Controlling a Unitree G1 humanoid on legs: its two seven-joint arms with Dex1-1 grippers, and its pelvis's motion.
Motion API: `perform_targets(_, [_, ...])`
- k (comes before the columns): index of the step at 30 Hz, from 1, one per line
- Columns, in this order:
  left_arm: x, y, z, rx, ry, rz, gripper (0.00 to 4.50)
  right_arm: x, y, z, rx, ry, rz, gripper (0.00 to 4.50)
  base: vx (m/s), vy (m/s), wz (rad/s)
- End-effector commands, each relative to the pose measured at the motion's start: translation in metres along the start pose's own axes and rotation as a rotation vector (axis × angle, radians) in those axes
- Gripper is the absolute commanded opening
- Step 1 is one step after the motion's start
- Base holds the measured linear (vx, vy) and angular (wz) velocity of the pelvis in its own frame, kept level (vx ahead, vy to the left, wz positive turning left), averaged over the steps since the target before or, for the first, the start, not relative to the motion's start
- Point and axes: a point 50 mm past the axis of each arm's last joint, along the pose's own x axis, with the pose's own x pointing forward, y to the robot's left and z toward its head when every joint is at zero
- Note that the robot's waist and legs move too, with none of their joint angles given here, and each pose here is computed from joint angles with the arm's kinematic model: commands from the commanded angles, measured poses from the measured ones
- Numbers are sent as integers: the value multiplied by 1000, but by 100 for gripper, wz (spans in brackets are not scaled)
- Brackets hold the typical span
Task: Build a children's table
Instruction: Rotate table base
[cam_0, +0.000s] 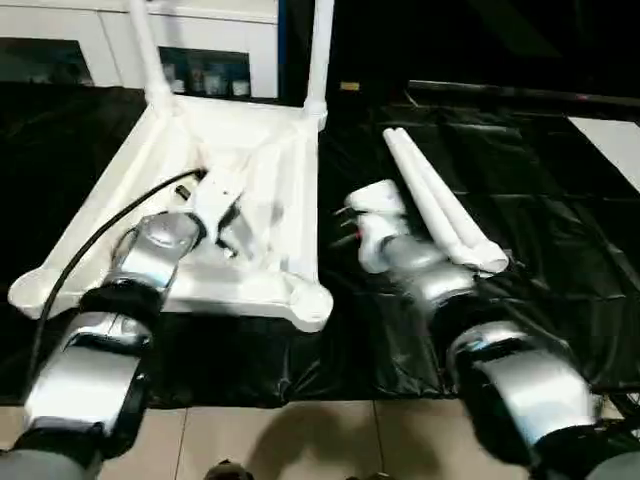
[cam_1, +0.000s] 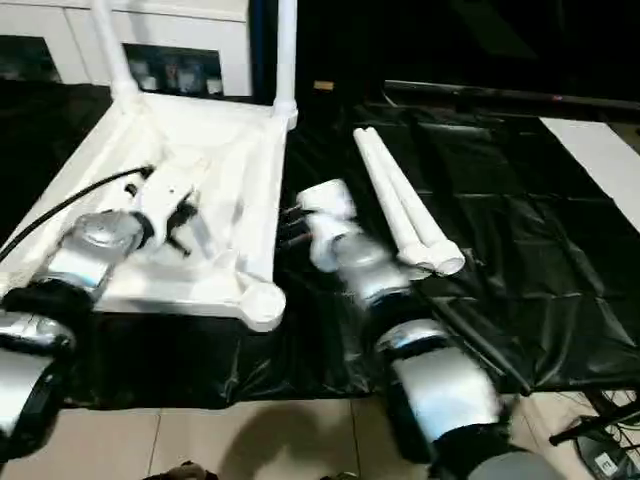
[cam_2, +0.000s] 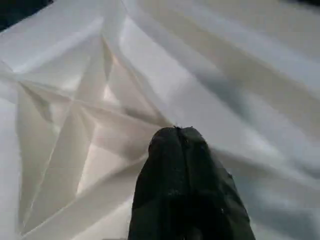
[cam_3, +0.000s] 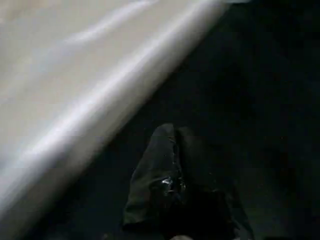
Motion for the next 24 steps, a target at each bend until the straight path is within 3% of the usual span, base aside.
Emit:
perform_targets(1, [3,-4,11,-51,-68,-10,0,-2,-7,8,10,-23,0,3,0,0,0])
perform_targets(2, [5,-6,15,-100,-118,-20,0,-5,-17,13,-13,-45,-31,3,0,0,0])
perform_targets(8, [-2,-1,25,-101,-210,-65,0,-13,-40,19,5,-50,-107,37,0,0,0])
perform_targets(11, [-15,-5,34,-52,-276,-236,0,-19,-60,22,18,-25,-164,66,0,0,0])
perform_targets(17, [-38,-18,40,-1,-312,-383,77,-27,-80,25,16,18,-231,123,0,0,0])
perform_targets(24, [-63,-27,41,30,-305,-469,121,-32,-92,26,14,61,-297,166,0,0,0])
